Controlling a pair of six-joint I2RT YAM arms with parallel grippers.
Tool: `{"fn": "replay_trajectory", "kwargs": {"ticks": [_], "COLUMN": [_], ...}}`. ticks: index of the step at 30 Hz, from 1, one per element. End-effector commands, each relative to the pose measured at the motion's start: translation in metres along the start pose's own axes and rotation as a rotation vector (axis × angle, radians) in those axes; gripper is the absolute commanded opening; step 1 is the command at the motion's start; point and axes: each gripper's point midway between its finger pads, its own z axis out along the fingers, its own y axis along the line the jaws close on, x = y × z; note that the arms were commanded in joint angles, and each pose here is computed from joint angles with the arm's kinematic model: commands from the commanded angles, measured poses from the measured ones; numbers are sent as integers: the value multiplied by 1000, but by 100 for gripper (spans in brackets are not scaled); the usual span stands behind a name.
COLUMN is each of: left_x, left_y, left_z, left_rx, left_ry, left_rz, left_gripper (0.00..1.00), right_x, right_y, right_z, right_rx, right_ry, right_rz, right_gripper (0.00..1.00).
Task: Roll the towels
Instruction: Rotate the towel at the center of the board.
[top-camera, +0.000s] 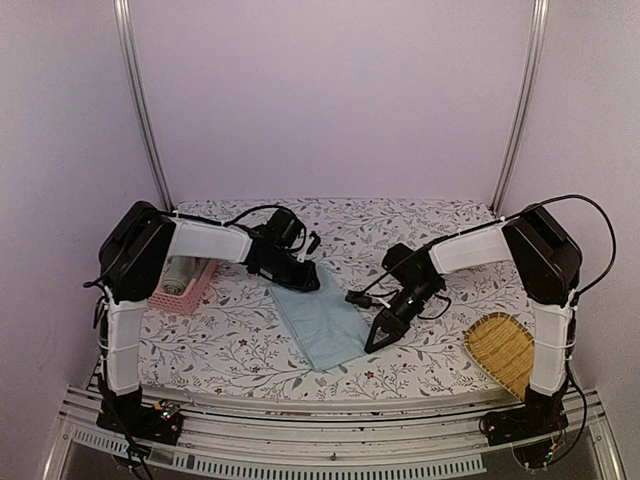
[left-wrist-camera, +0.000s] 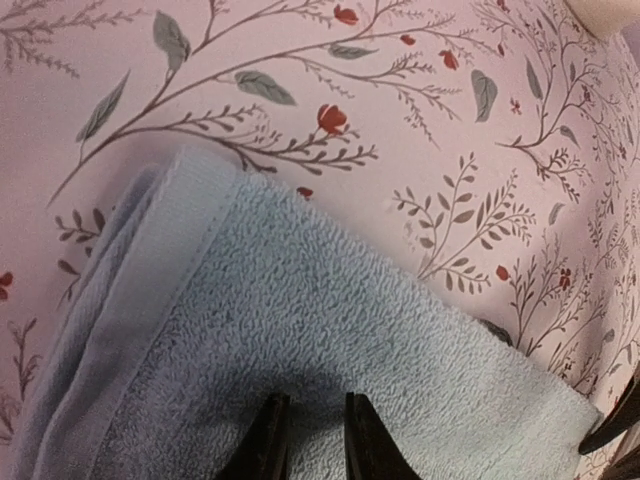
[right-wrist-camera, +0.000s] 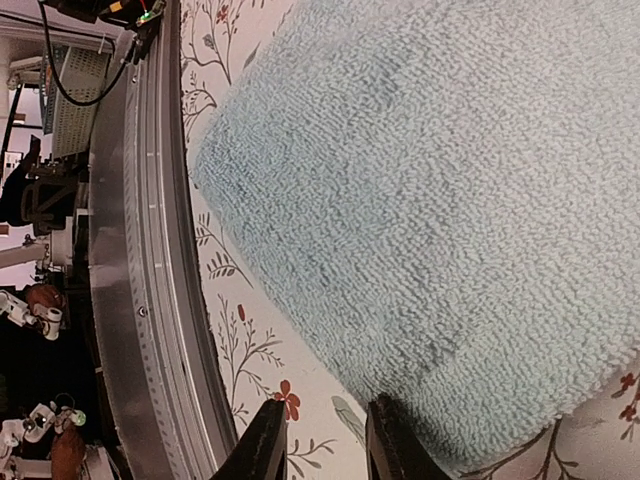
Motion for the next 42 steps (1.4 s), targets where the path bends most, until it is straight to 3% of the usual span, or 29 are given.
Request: {"fn": "replay_trajectory", "kwargs": {"ticks": [1, 5, 9, 17, 22, 32, 42], "left_x": [-20, -28, -1, 72, 102, 153, 148], "left_y": [-24, -59, -88, -112, -120, -100, -69], "left_z": [-19, -68, -94, -90, -71, -42, -41], "left_rx": [65, 125, 236, 295, 351, 269, 111], "left_ry": [-33, -163, -196, -153, -123, -1, -2], "left_rz": [100, 165, 147, 111, 76, 45, 96], "left_gripper": [22, 27, 27, 22, 18, 13, 13], "right_x": [-14, -30, -50, -104, -126, -155, -96], "right_y": [23, 16, 3, -12, -29, -61, -136], "right_z": [-29, -68, -100, -129, -103, -15, -15], "right_rx": [-14, 42, 178, 294, 168, 95, 268], "right_ry": [-69, -169, -211, -281, -295, -171, -124], "right_rz": [-70, -91, -127, -168, -26, -23, 255], "right_gripper": [32, 36, 37, 34, 30, 26, 22]}}
